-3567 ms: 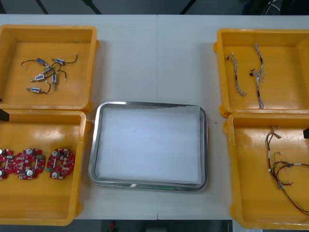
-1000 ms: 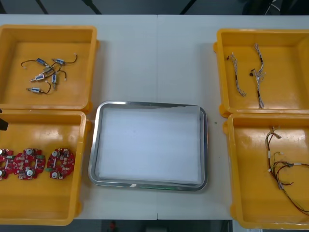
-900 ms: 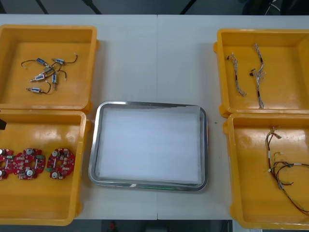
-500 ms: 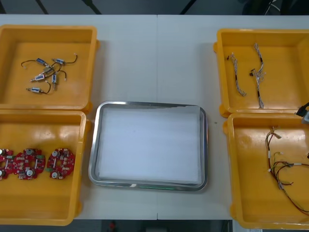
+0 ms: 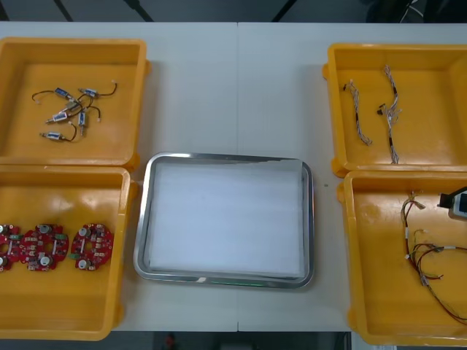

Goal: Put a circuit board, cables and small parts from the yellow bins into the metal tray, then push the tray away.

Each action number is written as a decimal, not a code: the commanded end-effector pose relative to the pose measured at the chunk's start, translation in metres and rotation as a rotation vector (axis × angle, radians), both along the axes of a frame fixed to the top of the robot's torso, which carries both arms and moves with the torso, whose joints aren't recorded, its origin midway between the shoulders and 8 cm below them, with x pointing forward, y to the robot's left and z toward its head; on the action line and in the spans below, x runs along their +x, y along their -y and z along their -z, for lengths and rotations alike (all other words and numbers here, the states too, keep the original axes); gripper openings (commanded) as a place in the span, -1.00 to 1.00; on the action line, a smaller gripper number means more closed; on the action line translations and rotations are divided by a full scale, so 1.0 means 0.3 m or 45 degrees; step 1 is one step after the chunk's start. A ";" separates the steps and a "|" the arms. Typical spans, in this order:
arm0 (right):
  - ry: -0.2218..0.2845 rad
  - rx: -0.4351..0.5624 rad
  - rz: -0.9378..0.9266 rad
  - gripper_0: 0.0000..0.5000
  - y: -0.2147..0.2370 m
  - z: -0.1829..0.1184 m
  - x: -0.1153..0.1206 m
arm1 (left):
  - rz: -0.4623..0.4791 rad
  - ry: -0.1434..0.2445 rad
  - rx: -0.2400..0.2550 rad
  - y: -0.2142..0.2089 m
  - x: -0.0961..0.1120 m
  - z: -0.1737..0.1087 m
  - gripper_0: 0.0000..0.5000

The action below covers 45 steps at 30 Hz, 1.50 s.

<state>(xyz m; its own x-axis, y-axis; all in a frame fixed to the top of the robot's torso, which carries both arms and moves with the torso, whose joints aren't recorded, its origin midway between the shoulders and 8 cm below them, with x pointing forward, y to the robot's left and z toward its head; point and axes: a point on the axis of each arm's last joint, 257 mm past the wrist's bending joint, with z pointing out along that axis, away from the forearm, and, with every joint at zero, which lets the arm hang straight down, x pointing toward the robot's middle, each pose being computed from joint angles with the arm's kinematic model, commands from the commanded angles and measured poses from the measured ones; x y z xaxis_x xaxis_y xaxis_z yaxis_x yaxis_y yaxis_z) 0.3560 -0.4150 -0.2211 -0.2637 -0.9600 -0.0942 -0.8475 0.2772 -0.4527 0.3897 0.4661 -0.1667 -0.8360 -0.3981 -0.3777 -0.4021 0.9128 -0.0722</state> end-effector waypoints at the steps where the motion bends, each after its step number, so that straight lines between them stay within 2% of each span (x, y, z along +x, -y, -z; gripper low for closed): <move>1: -0.056 -0.042 -0.043 1.00 0.048 0.088 -0.023 | -0.055 -0.002 0.066 -0.103 -0.004 -0.010 1.00; 9: -0.069 -0.025 -0.012 1.00 0.112 0.174 -0.019 | -0.071 -0.005 0.094 -0.122 0.005 0.068 1.00; 22: -0.028 -0.014 -0.035 1.00 0.115 0.286 0.018 | -0.069 -0.022 0.084 -0.111 -0.001 0.187 1.00; 34: -0.024 0.001 -0.029 1.00 0.118 0.349 0.040 | -0.110 -0.004 0.031 -0.125 0.009 0.236 1.00; 37: -0.027 0.008 -0.030 0.99 0.109 0.354 0.038 | -0.146 -0.002 -0.027 -0.126 0.010 0.251 1.00; 38: -0.027 0.010 -0.030 0.91 0.107 0.355 0.038 | -0.150 -0.001 -0.035 -0.124 0.011 0.253 1.00; 39: -0.028 0.010 -0.028 0.58 0.109 0.355 0.037 | -0.155 -0.002 -0.039 -0.126 0.010 0.259 1.00; 40: -0.025 0.013 -0.030 -0.07 0.106 0.354 0.038 | -0.158 -0.007 -0.041 -0.125 0.007 0.265 1.00; 41: -0.024 0.015 -0.030 -0.33 0.103 0.353 0.041 | -0.161 -0.010 -0.039 -0.127 0.004 0.269 1.00; 42: -0.024 0.015 -0.030 -0.69 0.103 0.353 0.041 | -0.164 -0.013 -0.042 -0.126 0.002 0.274 1.00; 43: -0.022 0.012 -0.029 -0.92 0.106 0.352 0.043 | -0.165 -0.016 -0.041 -0.127 -0.001 0.282 1.00; 44: -0.021 0.011 -0.031 -1.00 0.105 0.351 0.044 | -0.165 -0.022 -0.042 -0.125 -0.006 0.291 1.00; 45: -0.021 0.010 -0.030 -1.00 0.106 0.350 0.044 | -0.164 -0.020 -0.043 -0.123 -0.005 0.299 1.00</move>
<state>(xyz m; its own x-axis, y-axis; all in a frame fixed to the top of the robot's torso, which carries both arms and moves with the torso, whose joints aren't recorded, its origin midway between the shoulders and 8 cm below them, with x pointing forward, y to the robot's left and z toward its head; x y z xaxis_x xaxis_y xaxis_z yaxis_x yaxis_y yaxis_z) 0.3652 -0.4408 -0.3296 -0.2813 -0.9499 -0.1365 -0.8517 0.3127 -0.4206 0.4002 0.4877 -0.2506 -0.7957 -0.4878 -0.3591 -0.4769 0.8700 -0.1251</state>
